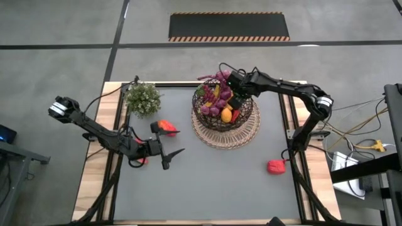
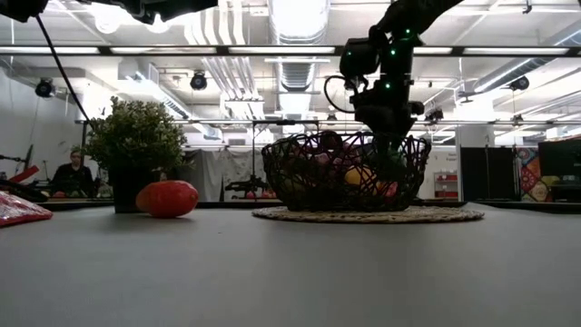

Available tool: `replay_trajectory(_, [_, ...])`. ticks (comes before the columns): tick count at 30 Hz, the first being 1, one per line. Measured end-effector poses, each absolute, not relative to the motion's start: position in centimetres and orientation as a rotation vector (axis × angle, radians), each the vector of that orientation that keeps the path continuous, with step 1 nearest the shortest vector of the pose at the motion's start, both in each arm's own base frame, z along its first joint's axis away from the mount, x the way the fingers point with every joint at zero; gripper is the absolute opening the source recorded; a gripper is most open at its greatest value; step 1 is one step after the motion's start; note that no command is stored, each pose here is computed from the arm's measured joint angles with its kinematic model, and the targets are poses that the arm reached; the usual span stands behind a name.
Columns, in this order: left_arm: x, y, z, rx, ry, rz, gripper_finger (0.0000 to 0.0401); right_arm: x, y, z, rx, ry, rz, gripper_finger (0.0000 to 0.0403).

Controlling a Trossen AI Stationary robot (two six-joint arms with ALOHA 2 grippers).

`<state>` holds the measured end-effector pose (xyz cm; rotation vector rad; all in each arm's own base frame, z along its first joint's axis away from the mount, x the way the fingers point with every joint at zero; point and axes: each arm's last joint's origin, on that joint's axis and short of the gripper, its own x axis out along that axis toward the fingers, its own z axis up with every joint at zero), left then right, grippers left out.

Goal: Build produce basket
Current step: Put the lime into the black wire basket, then put the watermelon into the black wire basket

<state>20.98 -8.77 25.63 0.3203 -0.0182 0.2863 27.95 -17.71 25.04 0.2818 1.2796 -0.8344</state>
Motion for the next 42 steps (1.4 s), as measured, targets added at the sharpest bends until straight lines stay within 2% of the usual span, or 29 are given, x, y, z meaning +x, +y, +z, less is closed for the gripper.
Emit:
replay_trajectory(6, [21.0,-8.8,25.6,0.318,-0.018,0.286,0.0318,27.9,-17.7,26.4,0.277,1.241,-0.838,0.0296])
replay_trajectory(11, [20.9,-8.8,25.6,0.201,-0.035,0.278,0.0318,27.6,-16.9,29.0,0.271,1.213,-0.834,0.0293])
replay_trajectory(15, [21.3,-9.7,24.9,0.0,-0.043,0.137,0.0318,27.5,-14.3,31.5,0.247,1.075,-0.8,0.0277])
replay_trajectory(19, [22.3,-11.0,23.4,-0.139,0.014,0.061,0.0318,28.3,-9.9,32.2,0.135,0.842,-0.65,0.0257])
replay_trajectory(24, [23.9,-12.0,21.8,-0.227,0.078,0.068,0.0318,28.7,-4.1,30.3,-0.03,0.605,-0.418,0.0234])
replay_trajectory(30, [25.4,-12.8,22.1,-0.232,0.071,0.07,0.0318,27.8,1.4,25.8,-0.327,0.481,-0.008,0.0217])
replay_trajectory(35, [25.8,-12.9,21.9,-0.242,0.056,0.074,0.0318,27.3,3.3,22.3,-0.36,0.221,0.243,0.0215])
replay_trajectory(39, [26.0,-13.0,21.8,-0.257,0.032,0.081,0.0318,26.8,3.4,20.6,-0.412,0.053,0.259,0.0214])
replay_trajectory(42, [26.1,-12.9,21.9,-0.27,0.008,0.094,0.0318,26.8,2.8,21.1,-0.448,-0.09,0.206,0.0214])
